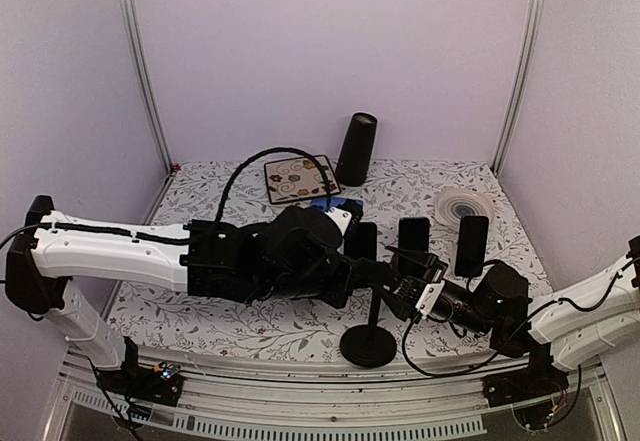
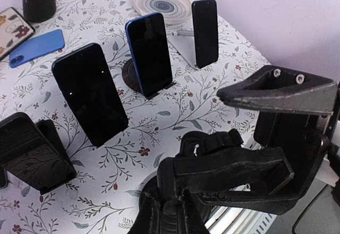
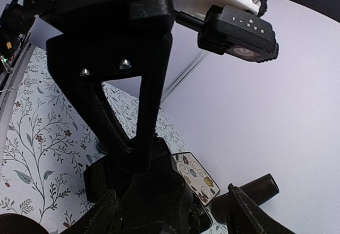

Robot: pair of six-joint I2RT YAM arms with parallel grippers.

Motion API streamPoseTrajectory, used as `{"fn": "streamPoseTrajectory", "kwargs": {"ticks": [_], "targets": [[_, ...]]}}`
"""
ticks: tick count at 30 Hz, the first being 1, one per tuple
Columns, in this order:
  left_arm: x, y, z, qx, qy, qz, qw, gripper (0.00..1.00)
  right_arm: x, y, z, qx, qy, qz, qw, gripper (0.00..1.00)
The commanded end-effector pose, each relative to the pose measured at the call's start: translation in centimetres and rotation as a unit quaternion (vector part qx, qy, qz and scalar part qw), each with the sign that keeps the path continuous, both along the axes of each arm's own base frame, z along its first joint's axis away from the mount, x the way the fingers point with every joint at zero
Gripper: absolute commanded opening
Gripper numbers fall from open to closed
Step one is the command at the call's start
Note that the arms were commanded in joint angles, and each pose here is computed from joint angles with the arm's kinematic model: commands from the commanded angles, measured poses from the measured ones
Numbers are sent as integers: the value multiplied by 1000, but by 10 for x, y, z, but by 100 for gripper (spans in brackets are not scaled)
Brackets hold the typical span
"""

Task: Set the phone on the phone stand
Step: Pass from the left arm to the right

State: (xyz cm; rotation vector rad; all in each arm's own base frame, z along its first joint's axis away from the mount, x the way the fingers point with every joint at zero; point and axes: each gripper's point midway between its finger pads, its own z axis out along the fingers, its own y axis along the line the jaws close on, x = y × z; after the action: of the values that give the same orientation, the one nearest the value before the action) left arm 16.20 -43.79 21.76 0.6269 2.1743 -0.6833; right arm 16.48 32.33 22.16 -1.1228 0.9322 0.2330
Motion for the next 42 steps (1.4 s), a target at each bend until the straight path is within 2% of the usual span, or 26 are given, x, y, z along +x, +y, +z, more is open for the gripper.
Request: {"fn": "streamPoseTrajectory", "kwargs": {"ticks": [1, 11, 23, 26, 31, 33, 38, 42], "targets": [[-4, -10, 16, -20, 2, -15, 1000, 0, -5, 7, 3, -13, 8, 22, 1000, 67], [-4, -16, 14, -11, 1, -24, 1000, 0, -10, 9, 9, -11, 11, 35, 999, 61], [-2, -19, 12, -8, 2, -25, 1000, 0, -12, 8, 10, -5, 31, 36, 999, 21], [0, -16, 16, -16, -3, -18, 1000, 13, -9, 5, 15, 7, 37, 27, 999, 11], [-1, -3, 41, -75, -23, -9, 997, 43, 1, -2, 30, 38, 35, -7, 999, 4], [-2, 5, 53, -107, -35, -8, 994, 50, 6, -4, 35, 47, 37, -23, 998, 3], [-5, 24, 56, -149, -65, -7, 987, 55, 15, -8, 51, 82, 53, -47, 994, 3], [-9, 19, 36, -139, -68, -26, 988, 53, 22, -7, 67, 113, 73, -59, 989, 2]]}}
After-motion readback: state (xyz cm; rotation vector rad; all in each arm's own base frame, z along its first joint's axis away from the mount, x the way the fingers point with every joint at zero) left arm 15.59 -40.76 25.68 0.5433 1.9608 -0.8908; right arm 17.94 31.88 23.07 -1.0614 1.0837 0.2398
